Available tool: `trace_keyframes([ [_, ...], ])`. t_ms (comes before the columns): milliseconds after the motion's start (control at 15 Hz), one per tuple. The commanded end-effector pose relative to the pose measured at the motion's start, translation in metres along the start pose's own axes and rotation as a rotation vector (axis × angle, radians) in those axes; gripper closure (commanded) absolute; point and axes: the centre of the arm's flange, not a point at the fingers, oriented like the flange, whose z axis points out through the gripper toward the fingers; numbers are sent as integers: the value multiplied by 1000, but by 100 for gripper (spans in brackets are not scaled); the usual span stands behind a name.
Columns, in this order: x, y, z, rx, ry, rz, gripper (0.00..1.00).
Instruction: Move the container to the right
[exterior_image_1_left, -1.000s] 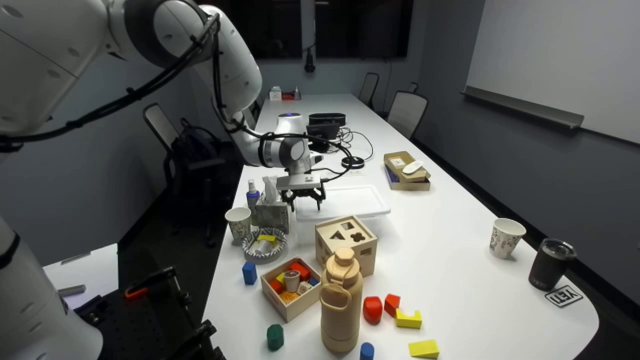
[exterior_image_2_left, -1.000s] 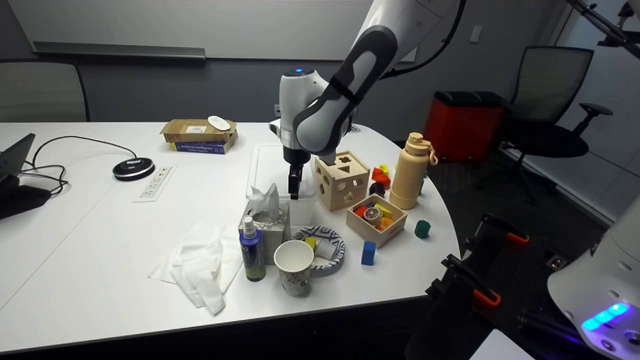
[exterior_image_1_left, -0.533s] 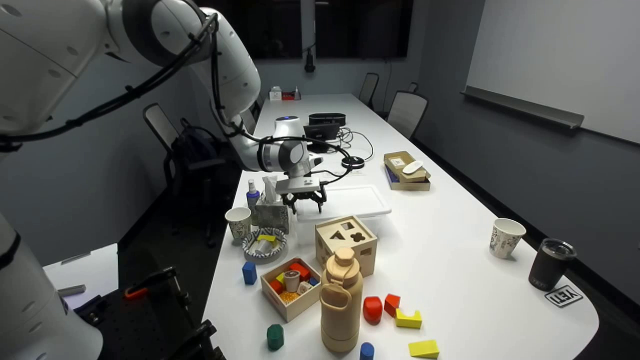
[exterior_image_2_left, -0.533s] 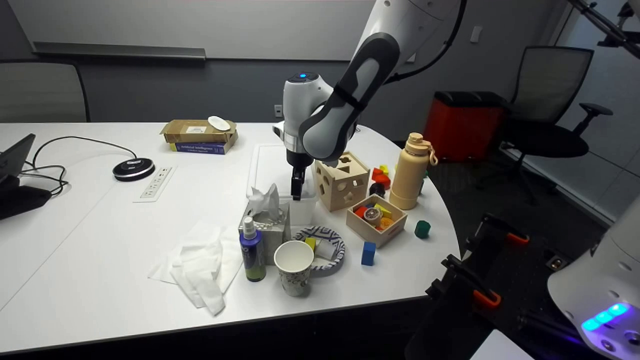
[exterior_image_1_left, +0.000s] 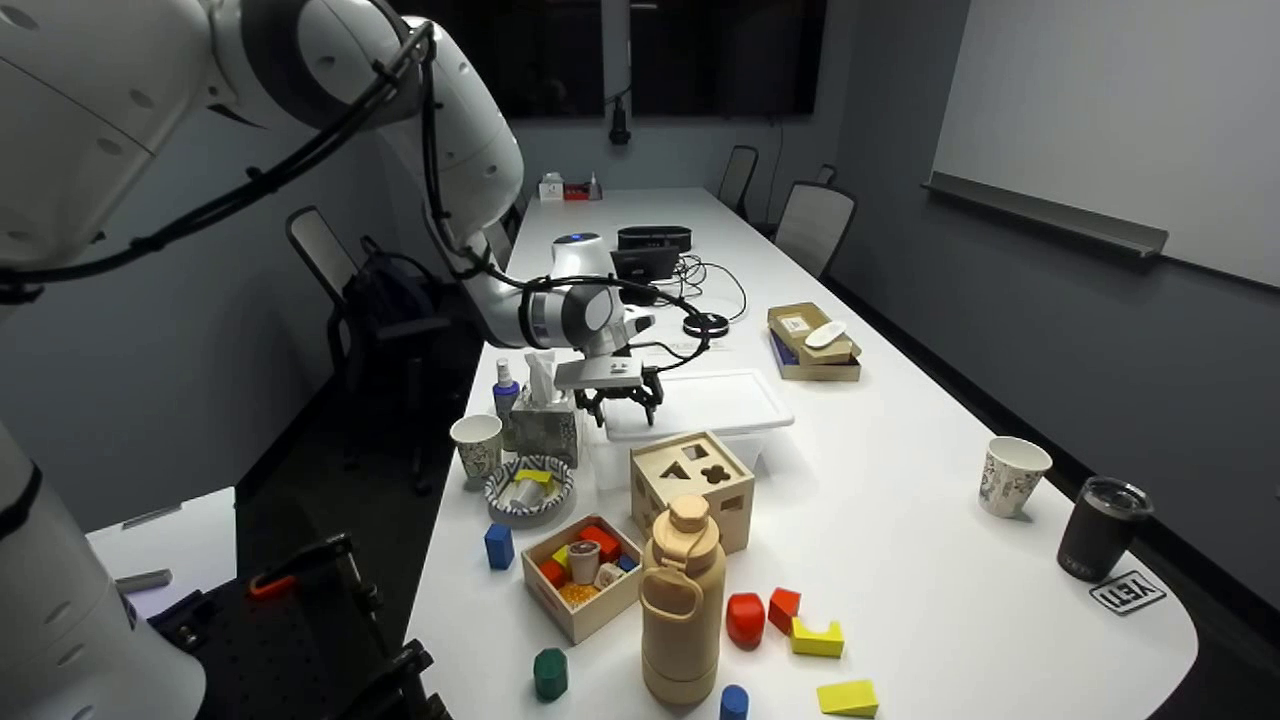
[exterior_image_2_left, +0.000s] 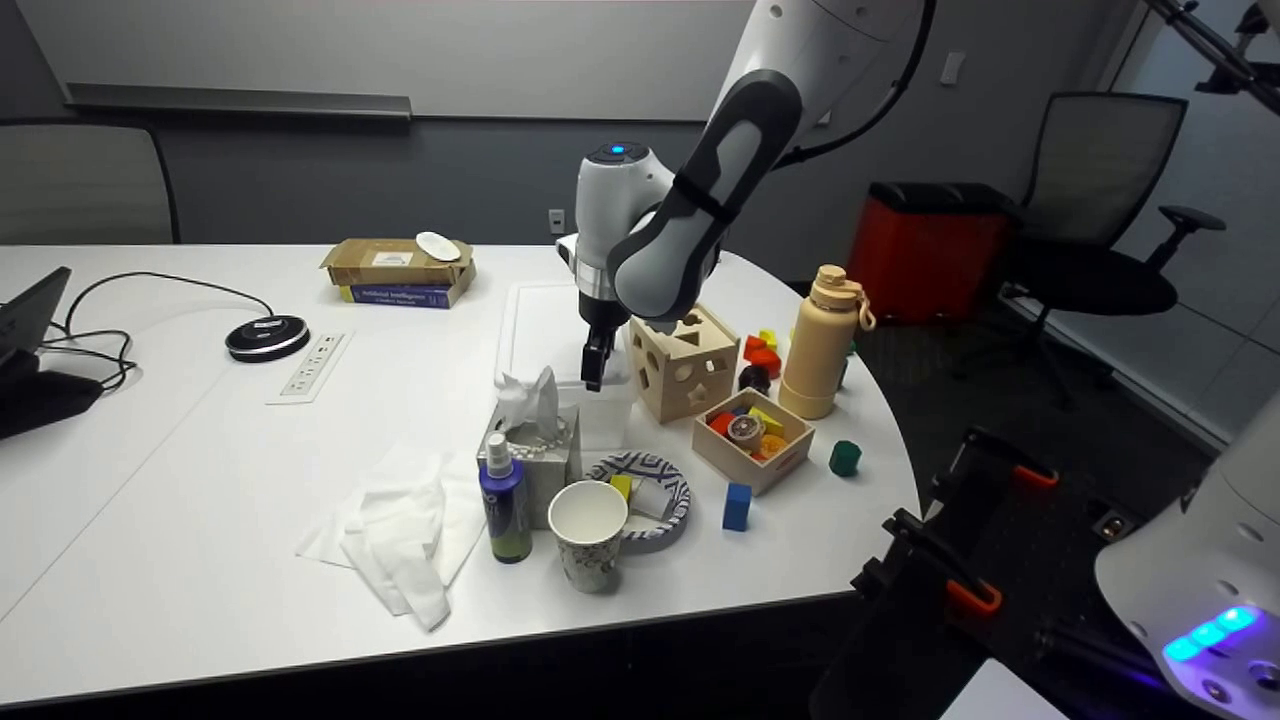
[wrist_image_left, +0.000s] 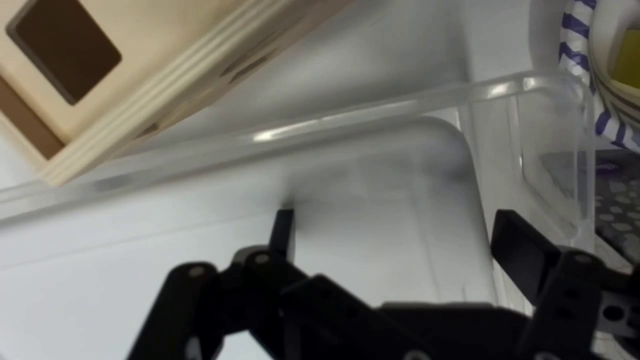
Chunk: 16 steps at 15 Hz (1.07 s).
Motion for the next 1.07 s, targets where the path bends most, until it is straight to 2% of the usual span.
trace_keyframes([
  [0,0,8,-6,-31,22,64,0],
  [1000,6,63,-1,-119,33,219,0],
])
